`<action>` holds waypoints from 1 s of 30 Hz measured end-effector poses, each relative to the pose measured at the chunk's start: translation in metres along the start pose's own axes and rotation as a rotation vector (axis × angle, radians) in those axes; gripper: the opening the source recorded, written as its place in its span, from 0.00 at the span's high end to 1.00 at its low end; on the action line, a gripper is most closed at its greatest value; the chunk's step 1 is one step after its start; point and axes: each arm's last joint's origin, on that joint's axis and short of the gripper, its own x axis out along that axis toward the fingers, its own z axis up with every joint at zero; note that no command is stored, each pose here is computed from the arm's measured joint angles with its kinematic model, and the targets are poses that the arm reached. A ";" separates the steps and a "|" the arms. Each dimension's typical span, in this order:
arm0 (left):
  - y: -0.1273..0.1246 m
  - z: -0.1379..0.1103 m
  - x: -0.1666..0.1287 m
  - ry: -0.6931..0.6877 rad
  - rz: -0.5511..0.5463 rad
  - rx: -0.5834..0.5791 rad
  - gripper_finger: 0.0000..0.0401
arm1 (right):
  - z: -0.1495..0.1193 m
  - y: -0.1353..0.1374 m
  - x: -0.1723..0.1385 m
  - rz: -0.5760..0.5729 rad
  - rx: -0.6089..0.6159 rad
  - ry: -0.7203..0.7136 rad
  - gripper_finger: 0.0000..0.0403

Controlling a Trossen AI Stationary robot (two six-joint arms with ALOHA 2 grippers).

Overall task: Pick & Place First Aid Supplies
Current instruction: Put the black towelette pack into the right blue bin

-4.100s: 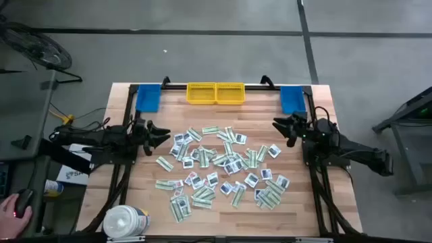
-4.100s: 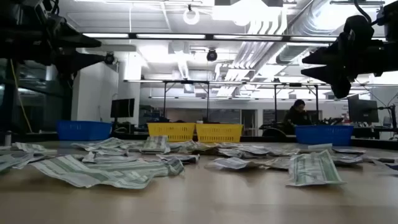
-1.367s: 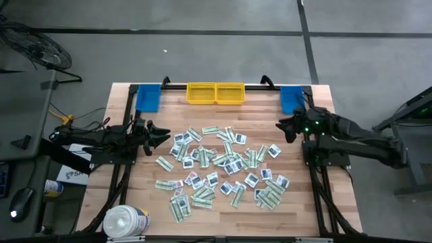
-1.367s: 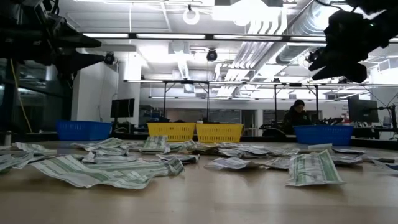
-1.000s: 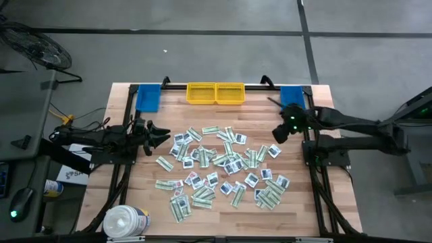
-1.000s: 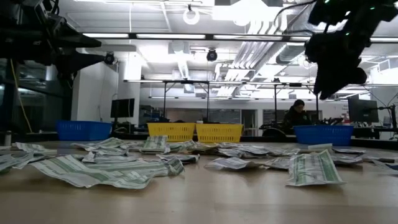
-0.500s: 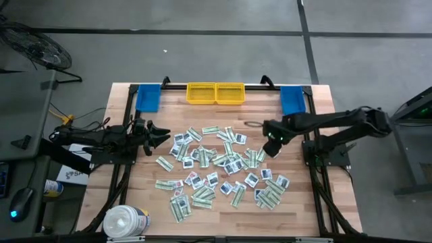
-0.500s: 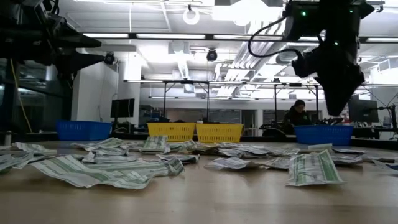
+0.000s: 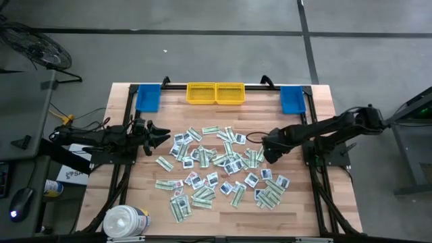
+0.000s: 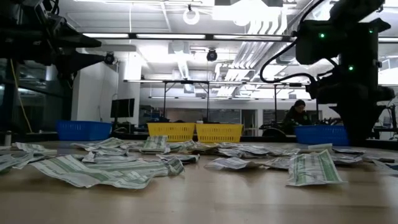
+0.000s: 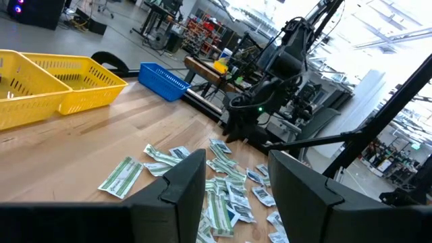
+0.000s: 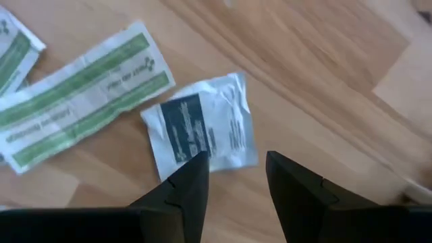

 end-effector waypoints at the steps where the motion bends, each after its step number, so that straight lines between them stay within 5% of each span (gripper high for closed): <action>1: 0.000 0.000 0.000 0.000 0.000 0.000 0.60 | -0.001 -0.001 0.003 -0.003 0.010 -0.008 0.65; 18: 0.000 0.000 0.000 0.000 0.000 0.000 0.60 | -0.008 -0.011 0.023 0.013 0.074 0.010 0.65; 30: 0.000 0.000 0.000 0.000 0.000 0.000 0.60 | -0.007 -0.009 0.024 0.045 0.079 0.030 0.84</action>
